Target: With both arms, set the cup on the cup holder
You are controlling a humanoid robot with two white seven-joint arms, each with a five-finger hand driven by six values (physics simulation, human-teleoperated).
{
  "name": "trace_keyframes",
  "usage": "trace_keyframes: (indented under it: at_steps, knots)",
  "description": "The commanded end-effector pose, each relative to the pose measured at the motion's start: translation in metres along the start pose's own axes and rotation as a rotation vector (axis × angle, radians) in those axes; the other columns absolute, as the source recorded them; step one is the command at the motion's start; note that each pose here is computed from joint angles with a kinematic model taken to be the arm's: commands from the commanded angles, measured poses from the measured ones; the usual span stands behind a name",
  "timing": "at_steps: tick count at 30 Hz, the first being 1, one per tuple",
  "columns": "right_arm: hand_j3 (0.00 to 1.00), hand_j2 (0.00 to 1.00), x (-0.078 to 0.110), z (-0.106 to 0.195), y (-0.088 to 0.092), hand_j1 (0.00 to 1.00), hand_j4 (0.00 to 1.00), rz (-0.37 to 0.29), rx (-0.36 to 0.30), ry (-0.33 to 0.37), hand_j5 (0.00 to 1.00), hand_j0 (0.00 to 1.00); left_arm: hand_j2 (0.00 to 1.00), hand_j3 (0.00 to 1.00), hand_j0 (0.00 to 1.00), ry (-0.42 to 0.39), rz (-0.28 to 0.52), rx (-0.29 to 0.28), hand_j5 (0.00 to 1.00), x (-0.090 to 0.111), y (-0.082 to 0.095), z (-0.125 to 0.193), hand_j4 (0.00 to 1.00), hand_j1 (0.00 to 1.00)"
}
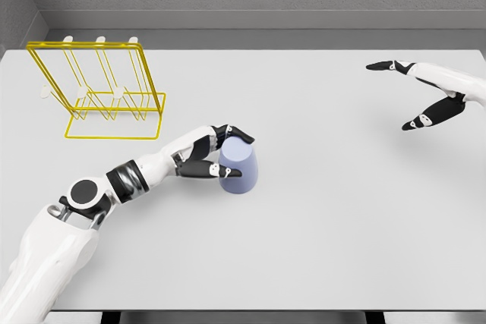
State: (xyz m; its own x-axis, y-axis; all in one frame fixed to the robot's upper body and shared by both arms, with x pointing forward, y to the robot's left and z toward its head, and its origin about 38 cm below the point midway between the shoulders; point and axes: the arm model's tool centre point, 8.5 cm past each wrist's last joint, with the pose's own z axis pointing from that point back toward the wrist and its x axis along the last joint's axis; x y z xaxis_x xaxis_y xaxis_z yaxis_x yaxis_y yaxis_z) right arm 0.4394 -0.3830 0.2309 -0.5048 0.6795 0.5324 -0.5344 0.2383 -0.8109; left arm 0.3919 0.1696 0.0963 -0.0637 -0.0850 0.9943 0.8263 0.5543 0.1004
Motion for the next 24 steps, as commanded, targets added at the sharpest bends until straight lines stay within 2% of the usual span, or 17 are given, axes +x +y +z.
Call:
trace_keyframes:
  at_steps: [1,6,11,18,24]
  knots:
    - [1.0,1.0,0.0,0.001,-0.001,1.0,1.0,-0.006,-0.003,0.0,1.0,1.0,0.42,0.42,0.42,-0.003,0.003,0.0,0.42,0.0,0.0,0.0,0.42,0.42]
    - [1.0,1.0,0.001,0.0,-0.001,1.0,1.0,-0.003,-0.004,-0.003,1.0,1.0,0.4,0.4,0.4,-0.014,-0.002,0.0,0.4,0.004,0.001,0.0,0.4,0.4]
    - [1.0,1.0,0.001,0.001,-0.002,1.0,1.0,-0.002,-0.006,-0.003,1.0,1.0,0.4,0.4,0.4,-0.063,-0.025,-0.002,0.4,0.023,0.001,0.001,0.4,0.4]
    - [1.0,1.0,0.001,0.0,-0.003,1.0,1.0,0.0,-0.007,-0.004,1.0,1.0,0.4,0.4,0.4,-0.188,-0.094,0.017,0.4,0.076,0.009,0.013,0.4,0.4]
    - [1.0,1.0,0.001,0.0,-0.004,1.0,1.0,0.001,-0.008,-0.004,1.0,1.0,0.39,0.39,0.39,-0.188,-0.114,0.042,0.39,0.097,0.019,0.025,0.39,0.39]
